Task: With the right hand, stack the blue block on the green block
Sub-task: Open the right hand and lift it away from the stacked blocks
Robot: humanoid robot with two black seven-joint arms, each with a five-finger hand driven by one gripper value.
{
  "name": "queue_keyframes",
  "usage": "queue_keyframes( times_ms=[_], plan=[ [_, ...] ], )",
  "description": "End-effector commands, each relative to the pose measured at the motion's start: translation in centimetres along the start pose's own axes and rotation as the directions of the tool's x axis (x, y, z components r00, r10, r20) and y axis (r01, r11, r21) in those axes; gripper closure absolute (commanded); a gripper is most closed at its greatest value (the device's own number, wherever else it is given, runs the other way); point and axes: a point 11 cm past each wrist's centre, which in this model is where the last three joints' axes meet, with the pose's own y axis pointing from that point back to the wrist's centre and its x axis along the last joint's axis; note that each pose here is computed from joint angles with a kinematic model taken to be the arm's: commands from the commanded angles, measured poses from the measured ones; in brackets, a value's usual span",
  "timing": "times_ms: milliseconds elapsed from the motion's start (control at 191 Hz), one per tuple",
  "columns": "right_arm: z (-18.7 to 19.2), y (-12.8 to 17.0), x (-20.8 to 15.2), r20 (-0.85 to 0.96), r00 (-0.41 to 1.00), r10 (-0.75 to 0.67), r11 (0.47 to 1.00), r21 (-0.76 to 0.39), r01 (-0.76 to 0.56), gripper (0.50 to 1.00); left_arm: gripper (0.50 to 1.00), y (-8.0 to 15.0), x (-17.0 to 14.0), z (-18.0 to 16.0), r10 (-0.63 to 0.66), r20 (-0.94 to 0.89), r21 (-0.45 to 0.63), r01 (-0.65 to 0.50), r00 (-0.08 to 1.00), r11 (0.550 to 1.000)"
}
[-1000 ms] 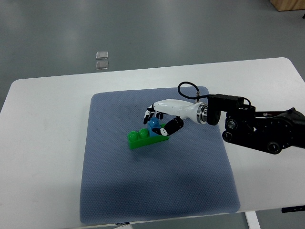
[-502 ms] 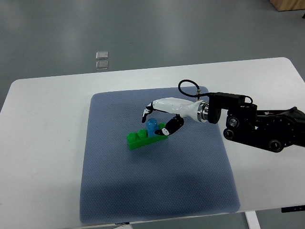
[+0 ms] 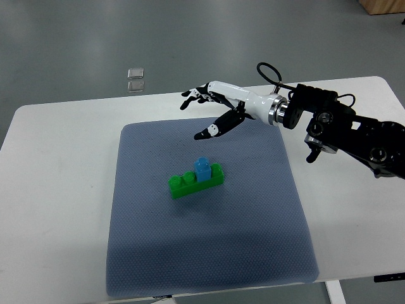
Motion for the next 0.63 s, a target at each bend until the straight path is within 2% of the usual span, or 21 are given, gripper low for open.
queue_keyframes(
  times_ms=[0, 110, 209, 335, 471, 623],
  plan=[
    [1.8, 0.7, 2.9, 0.346, 0.928, 0.136, 0.989, 0.010, -0.149, 0.576, 0.500, 0.0, 0.1, 0.0, 0.001, -0.001, 0.000, -0.001, 1.000, 1.000],
    [4.5, 0.6, 3.7, 0.689, 0.694, 0.209, 0.960, -0.009, -0.280, 0.576, 0.500, 0.0, 0.0, 0.0, 0.000, -0.001, 0.000, 0.000, 1.000, 1.000],
    [7.0, 1.4, 4.9, 0.847, 0.469, 0.249, 0.924, -0.062, -0.377, 0.576, 0.500, 0.0, -0.1, 0.0, -0.003, -0.001, 0.000, 0.003, 1.000, 1.000],
    [8.7, 2.1, 5.6, 0.915, 0.310, 0.259, 0.896, -0.107, -0.431, 0.576, 0.500, 0.0, -0.2, 0.0, -0.005, -0.001, 0.001, 0.005, 1.000, 1.000],
    [10.2, 2.3, 4.6, 0.963, 0.144, 0.228, 0.877, -0.139, -0.460, 0.574, 0.500, 0.0, -0.1, -0.1, -0.001, 0.000, 0.002, 0.001, 1.000, 1.000],
    [11.0, 2.5, 3.8, 0.973, 0.110, 0.205, 0.876, -0.132, -0.463, 0.574, 0.500, 0.0, 0.0, -0.1, 0.000, 0.000, 0.002, 0.000, 1.000, 1.000]
  ],
)
